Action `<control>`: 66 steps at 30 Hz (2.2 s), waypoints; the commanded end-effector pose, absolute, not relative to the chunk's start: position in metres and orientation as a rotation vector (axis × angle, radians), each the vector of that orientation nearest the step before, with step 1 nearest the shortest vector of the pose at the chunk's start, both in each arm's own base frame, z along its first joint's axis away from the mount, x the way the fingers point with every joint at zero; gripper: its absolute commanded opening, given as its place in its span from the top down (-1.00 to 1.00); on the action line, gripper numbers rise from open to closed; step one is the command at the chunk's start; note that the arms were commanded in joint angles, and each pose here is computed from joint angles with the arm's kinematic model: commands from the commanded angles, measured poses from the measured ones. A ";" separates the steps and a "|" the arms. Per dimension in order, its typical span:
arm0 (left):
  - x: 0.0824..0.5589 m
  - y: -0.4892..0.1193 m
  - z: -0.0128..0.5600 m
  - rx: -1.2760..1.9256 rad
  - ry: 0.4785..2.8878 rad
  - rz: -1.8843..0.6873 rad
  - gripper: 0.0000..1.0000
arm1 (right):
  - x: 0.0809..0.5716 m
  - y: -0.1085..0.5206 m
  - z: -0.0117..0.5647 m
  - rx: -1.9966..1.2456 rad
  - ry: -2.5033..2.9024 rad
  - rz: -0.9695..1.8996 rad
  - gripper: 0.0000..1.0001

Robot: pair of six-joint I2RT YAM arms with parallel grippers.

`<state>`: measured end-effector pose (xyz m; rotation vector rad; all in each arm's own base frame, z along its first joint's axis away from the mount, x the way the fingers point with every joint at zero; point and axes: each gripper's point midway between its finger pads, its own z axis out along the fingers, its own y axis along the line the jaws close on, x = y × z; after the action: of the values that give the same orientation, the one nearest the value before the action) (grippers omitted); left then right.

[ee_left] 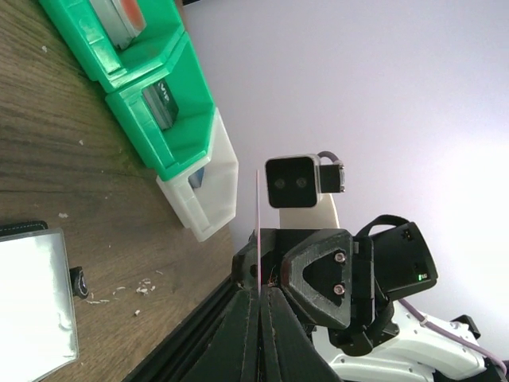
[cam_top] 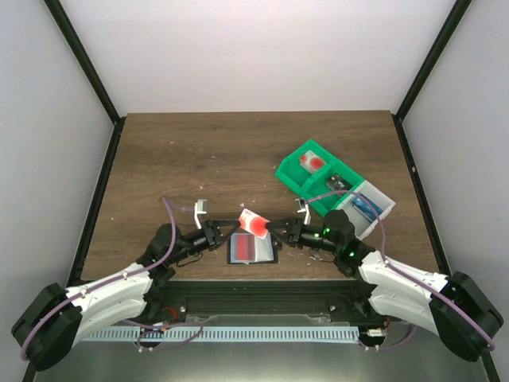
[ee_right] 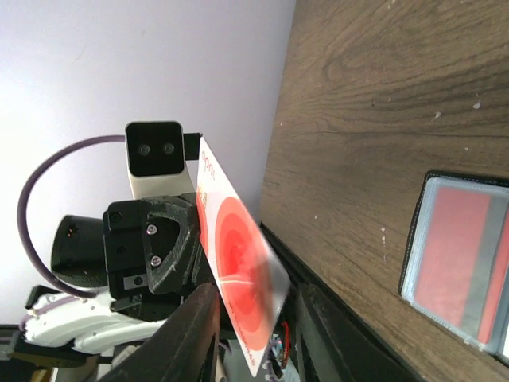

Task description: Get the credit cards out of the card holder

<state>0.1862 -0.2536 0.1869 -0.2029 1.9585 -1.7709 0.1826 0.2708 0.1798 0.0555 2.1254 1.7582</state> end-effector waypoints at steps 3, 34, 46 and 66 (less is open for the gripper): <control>0.186 -0.249 0.195 -0.216 1.884 -1.804 1.00 | 0.189 0.275 0.196 0.072 2.083 1.793 0.54; 0.186 -0.251 0.173 0.005 2.058 -1.514 -0.62 | 0.233 0.270 0.201 0.096 2.142 1.541 0.99; 0.175 -0.253 0.177 0.240 2.153 -1.370 -1.00 | 0.336 0.172 0.215 0.297 2.140 1.155 0.99; 0.170 -0.244 0.150 0.238 2.247 -1.295 -1.00 | 0.436 0.097 0.137 0.636 2.344 0.997 0.99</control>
<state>0.1699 -0.2454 0.1567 0.2334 2.2280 -1.3165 0.4222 0.1038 0.1378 0.6365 2.3075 1.0179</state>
